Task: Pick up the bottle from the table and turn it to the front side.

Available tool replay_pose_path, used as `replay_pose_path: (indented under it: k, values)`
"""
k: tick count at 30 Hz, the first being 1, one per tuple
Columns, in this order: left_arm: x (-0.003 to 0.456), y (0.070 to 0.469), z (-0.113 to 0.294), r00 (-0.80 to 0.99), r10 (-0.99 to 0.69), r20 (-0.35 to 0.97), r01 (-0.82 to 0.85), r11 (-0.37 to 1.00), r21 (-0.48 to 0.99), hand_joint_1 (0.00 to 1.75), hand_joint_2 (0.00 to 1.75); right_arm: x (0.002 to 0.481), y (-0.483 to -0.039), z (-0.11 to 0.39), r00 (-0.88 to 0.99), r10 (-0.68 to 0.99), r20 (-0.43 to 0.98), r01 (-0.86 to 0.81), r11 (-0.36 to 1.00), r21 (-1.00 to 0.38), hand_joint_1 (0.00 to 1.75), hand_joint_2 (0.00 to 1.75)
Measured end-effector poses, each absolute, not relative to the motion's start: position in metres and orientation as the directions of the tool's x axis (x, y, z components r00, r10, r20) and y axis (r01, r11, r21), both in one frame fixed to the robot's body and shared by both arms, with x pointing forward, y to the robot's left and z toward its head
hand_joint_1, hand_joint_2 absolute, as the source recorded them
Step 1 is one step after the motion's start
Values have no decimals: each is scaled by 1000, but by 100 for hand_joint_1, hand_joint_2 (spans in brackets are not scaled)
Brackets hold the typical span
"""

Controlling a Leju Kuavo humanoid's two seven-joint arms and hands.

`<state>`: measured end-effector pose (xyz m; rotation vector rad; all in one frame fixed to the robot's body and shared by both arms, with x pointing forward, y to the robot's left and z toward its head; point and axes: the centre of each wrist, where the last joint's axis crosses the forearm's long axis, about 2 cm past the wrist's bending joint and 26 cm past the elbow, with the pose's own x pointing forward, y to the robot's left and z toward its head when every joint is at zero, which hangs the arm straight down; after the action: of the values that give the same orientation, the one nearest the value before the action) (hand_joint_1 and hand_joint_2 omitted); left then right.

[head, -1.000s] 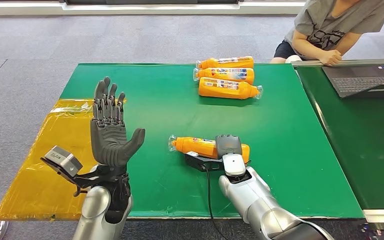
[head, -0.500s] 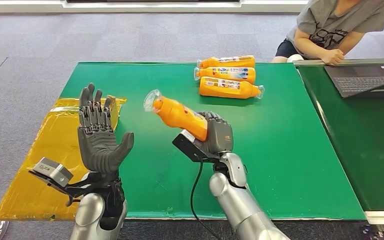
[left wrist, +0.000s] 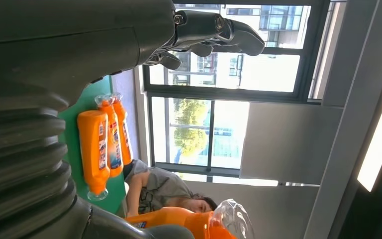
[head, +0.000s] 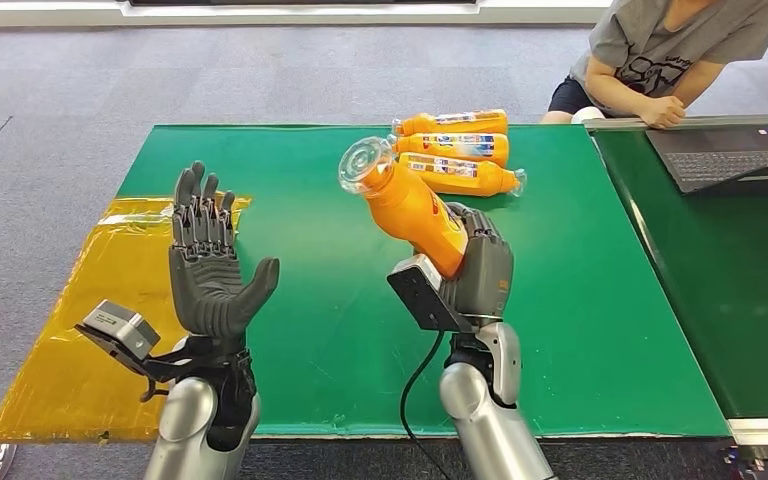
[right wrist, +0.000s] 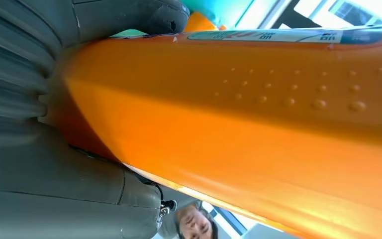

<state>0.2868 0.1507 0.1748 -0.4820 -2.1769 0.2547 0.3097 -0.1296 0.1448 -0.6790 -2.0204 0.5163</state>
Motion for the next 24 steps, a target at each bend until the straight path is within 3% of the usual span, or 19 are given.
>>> replay_pose_path:
  k: [5, 11, 24]
  values:
    - [289, 149, 174, -542, 432, 721, 259, 902, -345, 0, 175, 308, -132, 145, -449, 604, 658, 258, 793, -552, 175, 175]
    - [298, 140, 174, -510, 456, 729, 301, 889, -345, 0, 175, 308, -132, 141, -567, 317, 760, 91, 941, -325, 175, 175]
    - [313, 120, 169, -386, 567, 728, 434, 808, -399, 0, 175, 308, -124, 128, -577, 230, 783, -19, 955, -295, 175, 175]
